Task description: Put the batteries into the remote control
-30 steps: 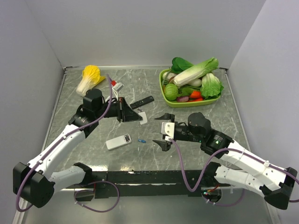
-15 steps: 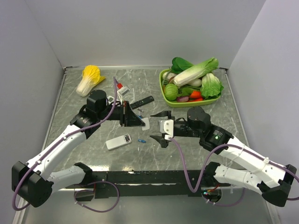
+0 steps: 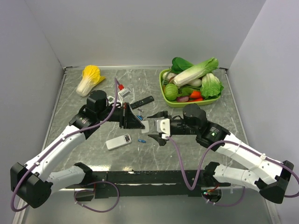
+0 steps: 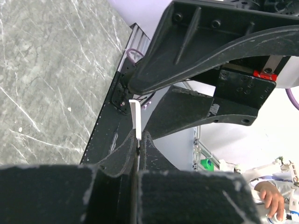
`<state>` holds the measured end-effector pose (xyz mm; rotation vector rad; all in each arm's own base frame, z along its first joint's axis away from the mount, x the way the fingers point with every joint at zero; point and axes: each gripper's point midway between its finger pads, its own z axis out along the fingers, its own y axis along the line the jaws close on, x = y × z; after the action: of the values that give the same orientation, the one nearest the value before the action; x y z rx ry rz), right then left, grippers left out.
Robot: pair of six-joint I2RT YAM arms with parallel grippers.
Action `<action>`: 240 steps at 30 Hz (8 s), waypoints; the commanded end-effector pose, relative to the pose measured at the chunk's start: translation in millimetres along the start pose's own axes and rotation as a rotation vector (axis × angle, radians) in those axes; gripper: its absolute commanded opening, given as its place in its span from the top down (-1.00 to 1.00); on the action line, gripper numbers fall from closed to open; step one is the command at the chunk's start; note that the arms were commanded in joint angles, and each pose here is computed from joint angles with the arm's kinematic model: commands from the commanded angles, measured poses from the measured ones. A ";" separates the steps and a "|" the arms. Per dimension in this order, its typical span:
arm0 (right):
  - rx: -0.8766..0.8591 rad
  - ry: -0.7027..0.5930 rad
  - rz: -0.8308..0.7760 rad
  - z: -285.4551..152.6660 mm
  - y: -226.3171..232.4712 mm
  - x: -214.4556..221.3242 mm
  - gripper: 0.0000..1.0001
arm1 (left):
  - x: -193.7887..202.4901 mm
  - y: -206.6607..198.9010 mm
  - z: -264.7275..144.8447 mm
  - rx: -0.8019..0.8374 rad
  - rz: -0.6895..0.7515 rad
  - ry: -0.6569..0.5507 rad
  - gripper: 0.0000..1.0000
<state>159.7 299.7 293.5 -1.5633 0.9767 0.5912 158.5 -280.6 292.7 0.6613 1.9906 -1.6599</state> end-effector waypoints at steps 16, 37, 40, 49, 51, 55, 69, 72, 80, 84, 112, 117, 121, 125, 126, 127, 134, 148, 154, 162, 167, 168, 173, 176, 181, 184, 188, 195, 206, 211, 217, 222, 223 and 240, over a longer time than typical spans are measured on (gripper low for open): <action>-0.001 -0.045 -0.081 -0.3 -12.3 -18.6 -0.39 | -9.0 -26.9 -4.8 0.074 0.082 0.006 0.98; 0.003 -0.039 -0.111 -2.5 -13.2 -18.3 -0.07 | -9.4 -25.7 -1.8 0.089 0.050 0.014 0.98; -0.004 -0.034 -0.105 -2.3 -11.1 -16.3 0.21 | -6.7 -20.0 -0.5 0.073 0.036 0.027 0.97; -0.017 0.005 -0.087 -1.2 -6.0 -4.3 0.55 | -5.1 -4.1 0.7 -0.007 0.027 0.035 0.19; -0.016 0.026 -0.075 -0.3 -3.7 3.3 0.63 | -5.9 3.5 -0.7 -0.048 0.021 0.025 -0.02; -0.005 0.084 -0.039 0.9 0.9 23.0 0.72 | -13.4 23.4 -8.4 -0.163 0.006 -0.043 -0.44; 0.038 0.201 0.155 -19.2 30.6 63.0 0.88 | 9.2 190.6 -82.3 -1.035 -0.230 -0.201 -0.99; 0.042 0.184 0.191 -20.7 35.1 61.1 0.90 | 23.9 215.7 -83.0 -1.102 -0.257 -0.153 -0.99; 0.036 0.159 0.225 -22.3 43.8 61.3 0.90 | 47.8 266.6 -68.4 -1.164 -0.300 -0.021 -0.99; 0.034 0.159 0.227 -24.3 46.7 62.1 0.90 | 58.2 287.3 -63.0 -1.184 -0.304 0.045 -0.99; -0.041 0.226 0.207 2.9 47.2 86.4 0.91 | 136.3 218.7 7.1 -0.818 -0.269 0.357 -0.78; -0.054 0.220 0.269 9.3 49.0 85.2 0.92 | 88.4 208.5 5.5 -0.849 -0.256 0.176 -0.80; -0.061 0.210 0.394 20.3 54.3 87.2 0.95 | 49.7 210.7 -20.1 -0.934 -0.274 -0.007 -0.81; -0.048 0.196 0.570 36.5 60.0 85.3 0.98 | 33.0 226.9 -62.1 -1.054 -0.324 -0.148 -0.80; -0.042 0.188 0.584 43.7 60.2 86.1 0.99 | 35.2 236.7 -78.4 -1.099 -0.357 -0.177 -0.80; -0.035 0.194 0.599 47.8 62.1 88.1 0.99 | 35.2 239.6 -87.0 -1.117 -0.376 -0.202 -0.80; 0.058 0.340 0.766 89.0 72.4 103.3 1.00 | 67.4 273.8 -138.2 -1.271 -0.537 -0.326 -0.79; 0.252 0.471 0.987 136.2 90.7 149.8 1.00 | 83.9 299.4 -123.0 -1.196 -0.592 -0.289 -0.58; 0.285 0.479 1.017 146.2 94.1 159.8 1.00 | 102.7 294.6 -113.4 -1.141 -0.650 -0.263 -0.52; 0.238 0.466 0.963 153.4 99.5 158.0 1.00 | 114.4 288.2 -109.5 -1.106 -0.674 -0.242 -0.44; 0.215 0.488 0.937 158.6 105.7 157.0 1.00 | 118.6 284.6 -106.6 -1.081 -0.682 -0.239 -0.37; 0.215 0.493 0.945 158.9 107.7 157.4 1.00 | 118.9 283.9 -106.3 -1.078 -0.684 -0.239 -0.36; 0.248 0.523 0.975 153.2 112.6 165.3 1.00 | 123.4 281.1 -106.1 -1.069 -0.692 -0.242 -0.35; 0.258 0.544 0.976 151.1 115.8 169.7 1.00 | 124.2 280.4 -105.9 -1.066 -0.691 -0.242 -0.35; 0.260 0.561 0.968 148.9 121.3 174.0 1.00 | 125.3 280.7 -105.2 -1.063 -0.693 -0.237 -0.37; 0.253 0.579 0.965 149.6 124.9 176.8 0.99 | 125.0 281.0 -105.4 -1.064 -0.689 -0.237 -0.37; 0.243 0.594 0.953 150.0 127.7 176.6 0.94 | 123.6 280.5 -105.4 -1.062 -0.685 -0.241 -0.37; 0.243 0.617 0.947 148.5 130.3 179.6 0.74 | 123.2 281.3 -104.6 -1.059 -0.686 -0.240 -0.37; 0.235 0.638 0.925 152.8 132.8 178.2 0.57 | 125.0 282.3 -103.4 -1.055 -0.691 -0.234 -0.37; 0.236 0.642 0.917 154.7 132.6 178.4 0.49 | 124.3 281.9 -103.0 -1.051 -0.688 -0.234 -0.37; 0.235 0.638 0.906 157.9 131.2 175.5 0.36 | 124.5 281.4 -102.7 -1.047 -0.686 -0.234 -0.37; 0.236 0.635 0.899 159.8 130.3 174.4 0.34 | 123.8 280.9 -102.5 -1.045 -0.684 -0.236 -0.37; 0.232 0.635 0.893 159.9 130.4 173.9 0.33 | 123.8 280.7 -102.3 -1.043 -0.684 -0.235 -0.37; 0.215 0.663 0.900 162.3 137.1 174.8 0.15 | 124.6 280.7 -101.6 -1.039 -0.685 -0.233 -0.37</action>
<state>157.7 393.8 34.1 -1.0797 2.2302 0.5211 252.9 -130.4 32.8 -0.5761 2.5323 -0.6819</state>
